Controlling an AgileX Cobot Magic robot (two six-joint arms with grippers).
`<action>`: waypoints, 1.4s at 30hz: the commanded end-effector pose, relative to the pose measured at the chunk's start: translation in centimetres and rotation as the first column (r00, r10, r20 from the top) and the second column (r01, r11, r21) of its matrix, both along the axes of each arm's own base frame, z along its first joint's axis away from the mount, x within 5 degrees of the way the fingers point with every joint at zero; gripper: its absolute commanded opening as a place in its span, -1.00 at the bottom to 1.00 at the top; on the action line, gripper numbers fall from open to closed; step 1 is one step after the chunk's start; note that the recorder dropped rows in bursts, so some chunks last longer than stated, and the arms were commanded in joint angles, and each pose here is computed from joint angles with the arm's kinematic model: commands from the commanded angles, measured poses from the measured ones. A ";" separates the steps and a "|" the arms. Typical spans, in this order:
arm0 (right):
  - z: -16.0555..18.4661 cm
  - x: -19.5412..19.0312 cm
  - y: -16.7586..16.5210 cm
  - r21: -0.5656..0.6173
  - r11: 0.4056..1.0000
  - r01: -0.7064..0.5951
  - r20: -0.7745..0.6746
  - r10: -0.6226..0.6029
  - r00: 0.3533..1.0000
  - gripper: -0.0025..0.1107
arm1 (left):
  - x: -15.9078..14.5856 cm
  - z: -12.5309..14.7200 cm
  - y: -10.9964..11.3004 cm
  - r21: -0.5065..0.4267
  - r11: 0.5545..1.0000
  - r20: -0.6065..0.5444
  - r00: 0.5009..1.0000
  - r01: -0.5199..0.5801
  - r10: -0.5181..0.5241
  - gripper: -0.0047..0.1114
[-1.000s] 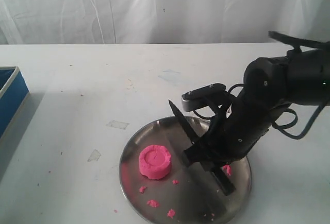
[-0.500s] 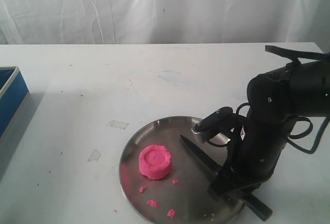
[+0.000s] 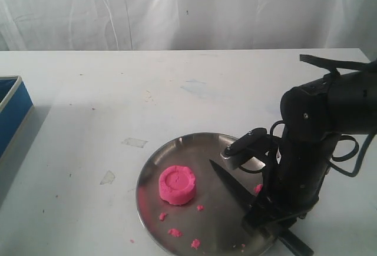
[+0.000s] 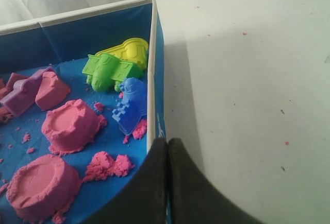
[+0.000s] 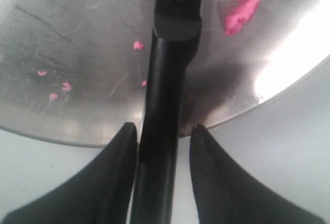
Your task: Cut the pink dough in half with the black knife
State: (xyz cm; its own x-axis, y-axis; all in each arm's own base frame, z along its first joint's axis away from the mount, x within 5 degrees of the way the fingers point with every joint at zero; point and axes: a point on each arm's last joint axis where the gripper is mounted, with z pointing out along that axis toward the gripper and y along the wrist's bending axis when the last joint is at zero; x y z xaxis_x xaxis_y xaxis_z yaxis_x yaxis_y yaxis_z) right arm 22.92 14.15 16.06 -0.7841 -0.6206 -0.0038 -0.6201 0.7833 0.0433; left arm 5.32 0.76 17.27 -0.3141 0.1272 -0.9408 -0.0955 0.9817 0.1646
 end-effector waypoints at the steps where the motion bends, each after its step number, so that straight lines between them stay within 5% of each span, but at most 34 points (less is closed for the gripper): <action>1: -0.1 0.0 -0.2 -0.022 0.999 -0.034 0.010 0.034 0.999 -0.34 | 0.0 -0.1 0.0 -0.011 1.000 0.008 1.000 0.002 -0.002 -0.92; 10: 3.8 -0.2 -0.2 -0.016 0.999 -0.030 0.008 0.030 1.000 -0.34 | 0.0 -0.1 0.0 -0.011 1.000 0.008 1.000 0.002 -0.002 -0.92; 15: 7.7 -2.8 1.0 0.123 0.992 0.009 -0.105 0.004 0.994 -0.35 | 0.0 -0.1 0.0 -0.011 1.000 0.008 1.000 0.002 -0.002 -0.92; 18: 7.9 -4.6 2.0 0.001 0.995 -0.100 -0.061 0.100 0.993 -0.40 | 0.0 -0.1 0.0 -0.011 1.000 0.008 1.000 0.002 -0.002 -0.92; 23: 5.5 -5.5 3.4 -0.385 0.911 -0.148 0.195 0.237 0.952 -0.41 | 0.0 -0.1 0.0 -0.011 1.000 0.008 1.000 0.002 -0.002 -0.92; 27: 3.0 -6.0 4.7 -0.404 0.895 -0.189 0.149 0.269 0.952 -0.40 | 0.0 -0.1 0.0 -0.011 1.000 0.008 1.000 0.002 -0.002 -0.92; 34: 0.2 -6.0 5.2 -0.439 0.867 -0.236 0.048 0.285 0.957 0.02 | 0.0 -0.1 0.0 -0.011 1.000 0.008 1.000 0.002 -0.002 -0.92; 42: -1.7 -5.2 5.2 -0.530 0.828 -0.183 0.077 0.262 0.962 0.02 | 0.0 -0.1 0.0 -0.011 1.000 0.008 1.000 0.002 -0.002 -0.92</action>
State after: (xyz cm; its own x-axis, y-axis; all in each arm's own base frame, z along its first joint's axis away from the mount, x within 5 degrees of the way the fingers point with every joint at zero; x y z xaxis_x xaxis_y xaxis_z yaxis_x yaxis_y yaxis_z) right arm 17.46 19.50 14.75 -0.6277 -0.7333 0.2615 -0.7662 0.5224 -0.3741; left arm 5.32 0.76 17.27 -0.3141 0.1272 -0.9408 -0.0955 0.9817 0.1646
